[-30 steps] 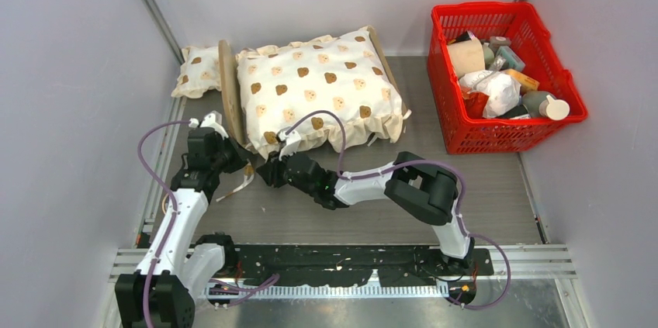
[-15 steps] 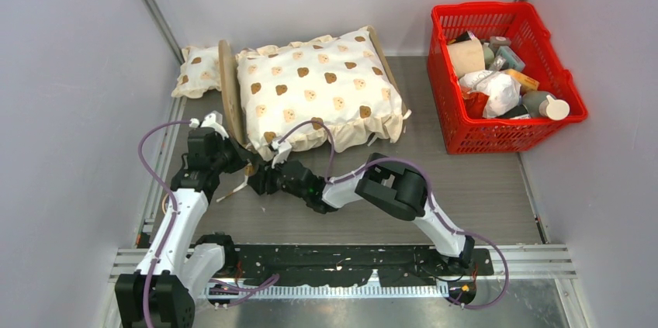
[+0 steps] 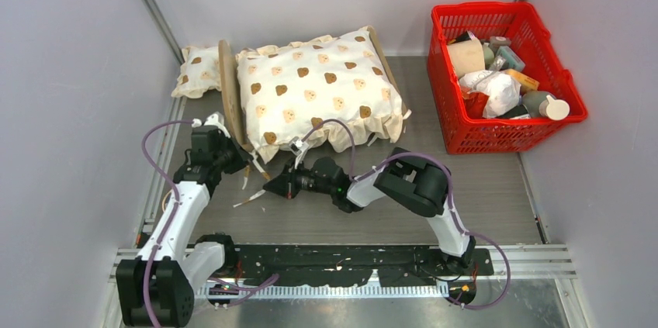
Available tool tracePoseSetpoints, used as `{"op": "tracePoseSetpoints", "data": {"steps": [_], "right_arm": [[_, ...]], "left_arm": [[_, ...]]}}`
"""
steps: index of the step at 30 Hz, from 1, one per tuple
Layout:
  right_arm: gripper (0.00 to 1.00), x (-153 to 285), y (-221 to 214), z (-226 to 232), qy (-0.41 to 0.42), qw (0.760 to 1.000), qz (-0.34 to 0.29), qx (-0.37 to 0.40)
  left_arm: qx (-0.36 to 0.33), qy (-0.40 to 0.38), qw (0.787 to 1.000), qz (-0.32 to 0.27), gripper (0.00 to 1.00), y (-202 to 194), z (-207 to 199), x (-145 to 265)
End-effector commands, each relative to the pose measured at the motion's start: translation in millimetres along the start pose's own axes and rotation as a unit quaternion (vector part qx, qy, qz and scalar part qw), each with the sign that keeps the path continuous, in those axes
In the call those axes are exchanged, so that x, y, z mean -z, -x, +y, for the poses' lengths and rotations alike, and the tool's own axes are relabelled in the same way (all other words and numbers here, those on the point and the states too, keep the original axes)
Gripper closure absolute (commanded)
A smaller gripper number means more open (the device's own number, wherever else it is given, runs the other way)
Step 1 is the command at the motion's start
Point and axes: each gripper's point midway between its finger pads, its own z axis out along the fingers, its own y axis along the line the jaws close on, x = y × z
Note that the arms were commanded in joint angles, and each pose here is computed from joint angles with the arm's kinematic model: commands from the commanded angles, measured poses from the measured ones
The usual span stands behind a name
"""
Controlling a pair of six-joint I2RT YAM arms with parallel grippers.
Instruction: Set up the pet bed
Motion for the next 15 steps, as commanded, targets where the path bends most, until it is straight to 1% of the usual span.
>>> {"op": "tracePoseSetpoints", "data": {"steps": [1, 4, 7, 9, 10, 11, 14, 15], "right_arm": [[0.93, 19.6, 19.3, 65.1, 0.146, 0.989, 0.005, 0.009], [0.89, 25.3, 16.9, 59.6, 0.143, 0.989, 0.01, -0.023], [0.88, 37.6, 16.3, 35.1, 0.079, 0.994, -0.001, -0.08], [0.86, 46.8, 12.3, 18.7, 0.031, 0.993, 0.008, -0.11], [0.84, 49.6, 9.3, 13.0, 0.012, 0.993, 0.015, -0.116], [0.8, 55.0, 5.3, 4.4, -0.024, 0.992, 0.029, -0.122], [0.73, 61.7, 1.9, -0.5, -0.059, 0.992, 0.055, -0.095], [0.72, 64.1, 2.6, -0.8, -0.068, 0.992, 0.063, -0.086]], "left_arm": [[-0.015, -0.002, 0.999, -0.037, 1.0, 30.3, -8.0, -1.1], [-0.012, -0.001, 0.999, -0.035, 1.0, 26.5, -5.3, -4.5], [-0.006, -0.001, 1.0, -0.028, 1.0, 20.5, -3.1, -8.7], [0.0, -0.006, 1.0, -0.019, 1.0, 15.4, -3.4, -11.3], [0.004, -0.008, 1.0, -0.013, 1.0, 11.9, -3.6, -12.6], [0.008, -0.014, 1.0, -0.008, 1.0, 8.8, -4.6, -14.1], [0.019, -0.028, 0.999, 0.004, 1.0, -2.2, -5.7, -18.1], [0.023, -0.033, 0.999, 0.007, 1.0, -5.8, -6.2, -18.8]]}}
